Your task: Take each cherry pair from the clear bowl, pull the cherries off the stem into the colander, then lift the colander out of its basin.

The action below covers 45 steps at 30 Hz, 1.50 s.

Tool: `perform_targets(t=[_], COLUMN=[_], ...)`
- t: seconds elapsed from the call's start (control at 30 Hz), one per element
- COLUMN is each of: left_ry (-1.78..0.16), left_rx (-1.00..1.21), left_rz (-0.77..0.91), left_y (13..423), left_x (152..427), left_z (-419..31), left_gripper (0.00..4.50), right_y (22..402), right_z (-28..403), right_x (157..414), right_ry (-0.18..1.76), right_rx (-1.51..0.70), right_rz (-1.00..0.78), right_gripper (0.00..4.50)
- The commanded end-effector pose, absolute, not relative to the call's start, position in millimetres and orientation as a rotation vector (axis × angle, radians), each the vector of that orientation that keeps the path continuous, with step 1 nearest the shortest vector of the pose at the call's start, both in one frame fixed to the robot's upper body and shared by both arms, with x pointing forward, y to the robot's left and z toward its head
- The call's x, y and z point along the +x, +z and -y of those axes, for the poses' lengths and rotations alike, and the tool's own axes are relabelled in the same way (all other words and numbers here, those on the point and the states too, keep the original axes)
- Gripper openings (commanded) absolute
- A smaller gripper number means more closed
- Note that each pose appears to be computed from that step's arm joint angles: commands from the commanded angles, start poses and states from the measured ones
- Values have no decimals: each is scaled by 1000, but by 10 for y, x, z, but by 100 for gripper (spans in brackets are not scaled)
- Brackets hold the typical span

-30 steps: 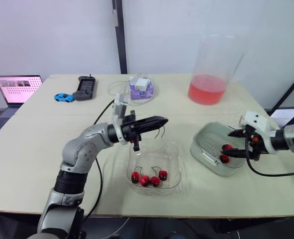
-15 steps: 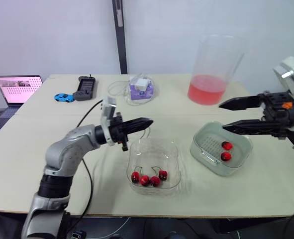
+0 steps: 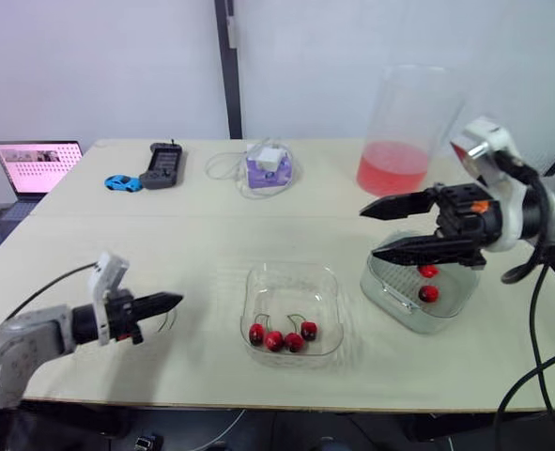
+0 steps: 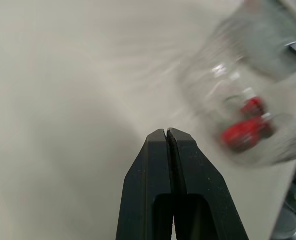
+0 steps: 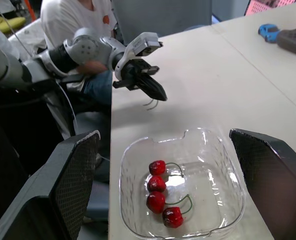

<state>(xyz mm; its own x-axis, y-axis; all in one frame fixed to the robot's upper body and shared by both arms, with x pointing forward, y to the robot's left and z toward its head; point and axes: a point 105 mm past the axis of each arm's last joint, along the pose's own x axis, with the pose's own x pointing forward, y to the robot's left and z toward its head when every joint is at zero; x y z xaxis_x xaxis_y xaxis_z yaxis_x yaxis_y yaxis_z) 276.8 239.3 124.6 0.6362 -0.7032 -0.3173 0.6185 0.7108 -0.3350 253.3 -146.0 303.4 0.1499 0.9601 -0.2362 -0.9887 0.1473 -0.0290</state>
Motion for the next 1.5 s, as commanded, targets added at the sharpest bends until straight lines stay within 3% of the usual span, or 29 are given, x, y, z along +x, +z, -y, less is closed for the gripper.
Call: perform_targets(t=[0.03, 0.23, 0.33, 0.57, 0.8, 0.87, 1.03, 1.13, 1.27, 1.5], left_ry=[-737, -700, -671, -666, -707, -787, -1197, -1330, -1303, -1388], left_rx=[-196, -228, -209, -146, -64, -39, 90, 163, 278, 331], left_rz=[-423, -514, -522, -437, -177, -121, -4, -12, 74, 92], left_y=[1268, 1016, 985, 1184, 1869, 2032, 2419, 2454, 2508, 2455], left_x=[2820, 2887, 2914, 2971, 3064, 3034, 2741, 2633, 2752, 2661], left_z=[-2461, -2419, -2478, -2609, -2599, -2485, -1897, -1694, -1597, -1496], left_gripper=[0, 0, 92, 442, 442, 442, 442, 442, 442, 442], right_y=[3119, 3114, 3111, 3079, 3031, 2996, 2868, 2802, 2790, 2699], right_z=[1416, 1412, 1436, 1513, 1504, 1493, 1425, 1366, 1237, 962], right_x=[2497, 2479, 2458, 2424, 2386, 2370, 2354, 2362, 2404, 2586], right_ry=[1430, 1412, 1398, 1375, 1367, 1363, 1313, 1262, 1207, 1171], right_rx=[-252, -280, -284, -278, -260, -259, -338, -442, -508, -594], right_rz=[-124, -111, -114, -126, -147, -160, -190, -183, -188, -526], right_gripper=[442, 442, 450, 450, 450, 450, 450, 450, 450, 450])
